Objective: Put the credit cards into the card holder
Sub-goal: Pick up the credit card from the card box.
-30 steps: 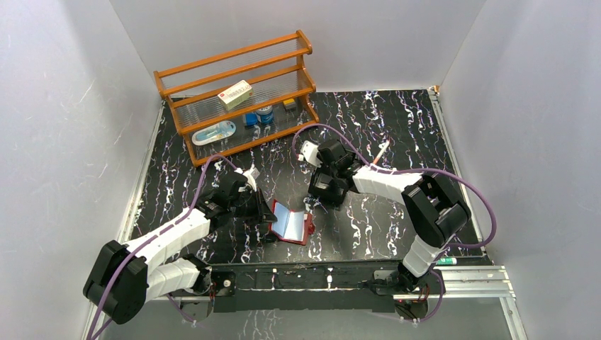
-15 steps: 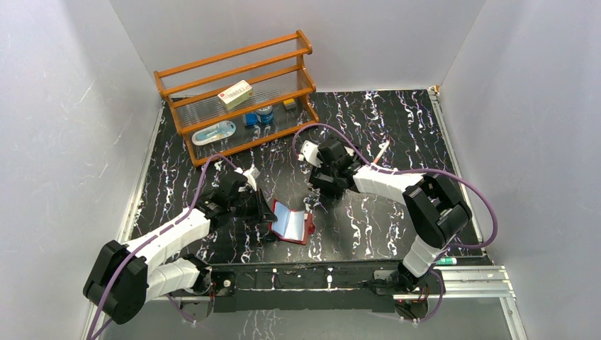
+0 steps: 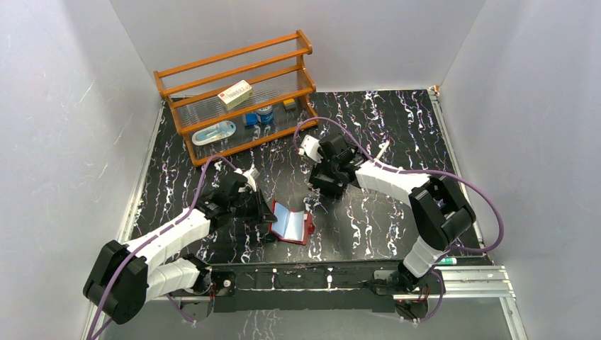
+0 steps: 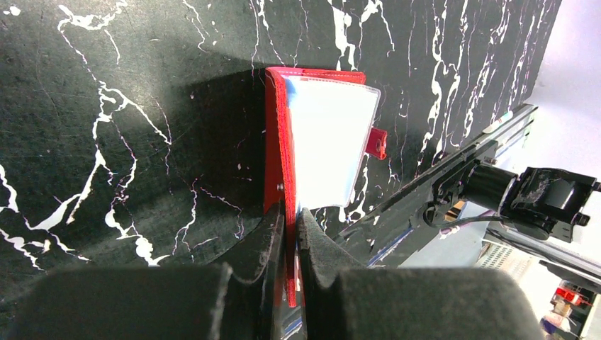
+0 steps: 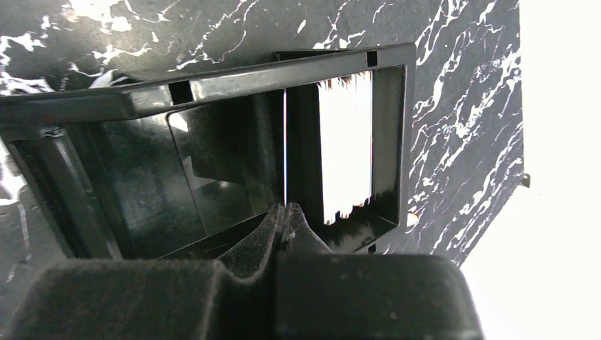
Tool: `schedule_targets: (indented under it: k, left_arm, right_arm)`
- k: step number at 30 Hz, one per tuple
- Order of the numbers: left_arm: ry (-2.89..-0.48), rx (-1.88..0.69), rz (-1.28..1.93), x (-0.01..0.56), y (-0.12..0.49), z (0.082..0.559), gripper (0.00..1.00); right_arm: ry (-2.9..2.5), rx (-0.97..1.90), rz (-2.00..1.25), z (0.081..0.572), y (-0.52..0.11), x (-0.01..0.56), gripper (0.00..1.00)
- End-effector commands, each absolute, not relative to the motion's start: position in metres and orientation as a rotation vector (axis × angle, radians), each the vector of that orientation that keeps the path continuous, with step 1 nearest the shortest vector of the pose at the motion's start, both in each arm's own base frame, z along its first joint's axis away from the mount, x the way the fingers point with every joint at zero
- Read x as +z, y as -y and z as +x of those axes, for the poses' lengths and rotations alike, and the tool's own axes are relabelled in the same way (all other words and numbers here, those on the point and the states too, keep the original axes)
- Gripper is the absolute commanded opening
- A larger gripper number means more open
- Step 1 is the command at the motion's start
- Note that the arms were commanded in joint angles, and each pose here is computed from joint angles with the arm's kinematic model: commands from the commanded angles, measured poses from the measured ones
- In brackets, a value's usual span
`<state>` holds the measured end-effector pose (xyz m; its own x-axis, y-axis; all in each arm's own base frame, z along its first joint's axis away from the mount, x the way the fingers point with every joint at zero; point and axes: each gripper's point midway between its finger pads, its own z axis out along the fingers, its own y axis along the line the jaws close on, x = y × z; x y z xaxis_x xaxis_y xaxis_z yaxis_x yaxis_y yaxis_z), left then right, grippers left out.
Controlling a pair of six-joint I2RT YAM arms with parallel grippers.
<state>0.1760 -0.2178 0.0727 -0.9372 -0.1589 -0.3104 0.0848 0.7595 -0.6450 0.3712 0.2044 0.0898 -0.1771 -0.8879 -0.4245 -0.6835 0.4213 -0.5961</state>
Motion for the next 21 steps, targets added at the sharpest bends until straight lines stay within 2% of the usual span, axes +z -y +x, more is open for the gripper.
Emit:
schedule_targets:
  k: [1, 8, 17, 21]
  left_arm:
    - [-2.61, -0.974, -0.082, 0.073, 0.217, 0.176, 0.0]
    - [-2.686, -0.716, -0.337, 0.049, 0.187, 0.178, 0.0]
    - [-2.679, -0.928, -0.484, 0.046, 0.21, 0.176, 0.0]
    - [-2.693, -0.938, -0.525, 0.041, 0.211, 0.173, 0.0]
  right_arm:
    - [-1.923, -0.217, -1.236, 0.368, -0.219, 0.133, 0.0]
    - [-2.057, -0.061, -1.114, 0.342, -0.219, 0.151, 0.0]
    - [-2.118, 0.26, -0.775, 0.307, -0.238, 0.197, 0.0]
    - [-2.123, 0.459, -0.563, 0.292, -0.251, 0.227, 0.0]
